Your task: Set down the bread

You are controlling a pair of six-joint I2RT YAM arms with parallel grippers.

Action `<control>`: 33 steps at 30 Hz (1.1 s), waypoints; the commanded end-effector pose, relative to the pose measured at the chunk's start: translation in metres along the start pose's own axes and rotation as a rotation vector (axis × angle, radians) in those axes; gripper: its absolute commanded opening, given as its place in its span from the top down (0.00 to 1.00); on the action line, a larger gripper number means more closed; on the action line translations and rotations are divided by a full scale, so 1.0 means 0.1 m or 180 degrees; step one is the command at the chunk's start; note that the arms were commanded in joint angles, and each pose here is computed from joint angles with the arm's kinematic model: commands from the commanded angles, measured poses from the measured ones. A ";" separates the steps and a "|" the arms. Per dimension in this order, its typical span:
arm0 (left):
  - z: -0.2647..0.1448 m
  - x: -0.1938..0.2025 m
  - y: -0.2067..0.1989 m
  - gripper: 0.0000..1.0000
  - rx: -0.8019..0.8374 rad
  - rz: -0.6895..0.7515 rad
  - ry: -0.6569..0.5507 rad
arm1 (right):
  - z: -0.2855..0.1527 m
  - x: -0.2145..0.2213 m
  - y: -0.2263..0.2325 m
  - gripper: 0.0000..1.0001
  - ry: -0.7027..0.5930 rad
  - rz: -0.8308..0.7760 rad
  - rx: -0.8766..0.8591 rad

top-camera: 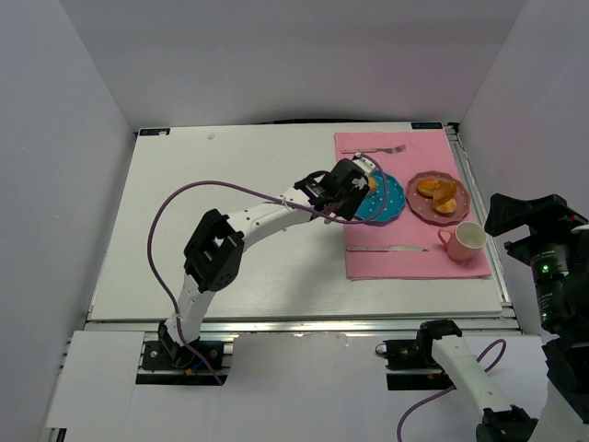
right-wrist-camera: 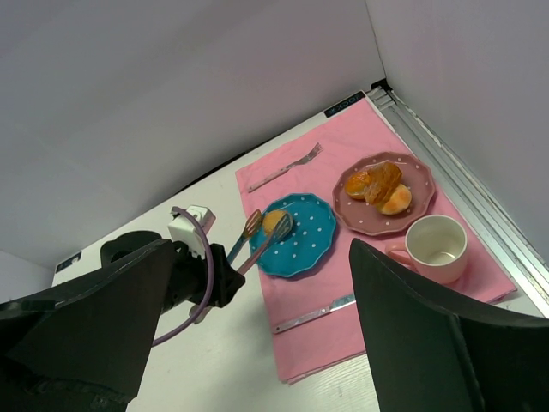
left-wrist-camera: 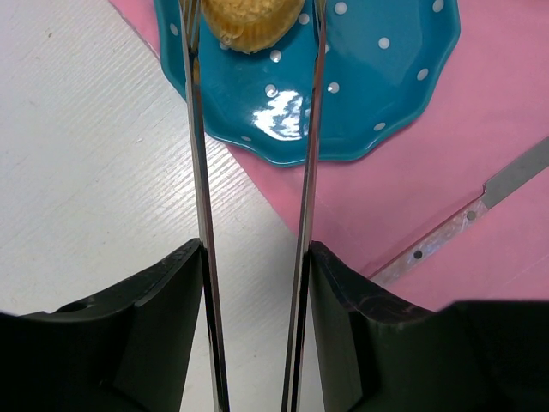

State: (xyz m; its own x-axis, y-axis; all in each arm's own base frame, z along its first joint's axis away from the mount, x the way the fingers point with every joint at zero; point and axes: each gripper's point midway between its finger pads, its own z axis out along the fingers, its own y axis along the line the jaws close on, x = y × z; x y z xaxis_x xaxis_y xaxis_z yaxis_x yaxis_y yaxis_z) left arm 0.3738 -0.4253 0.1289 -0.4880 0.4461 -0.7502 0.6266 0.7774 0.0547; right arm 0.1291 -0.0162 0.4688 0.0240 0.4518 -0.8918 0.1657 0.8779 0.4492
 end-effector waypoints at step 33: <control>-1.45 0.79 0.62 0.49 -0.0901 -0.2452 -0.0749 | 0.02 0.22 0.03 0.11 0.0057 0.0107 -0.0197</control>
State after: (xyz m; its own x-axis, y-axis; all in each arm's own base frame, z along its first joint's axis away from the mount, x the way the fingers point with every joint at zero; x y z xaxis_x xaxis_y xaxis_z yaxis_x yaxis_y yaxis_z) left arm 0.2732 -0.2669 0.1318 -0.6690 -0.1130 -0.7347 0.0775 0.9724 -0.2202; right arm 0.1352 -0.0052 0.4378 -0.0369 0.4679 -0.8830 0.1402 0.8773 0.4590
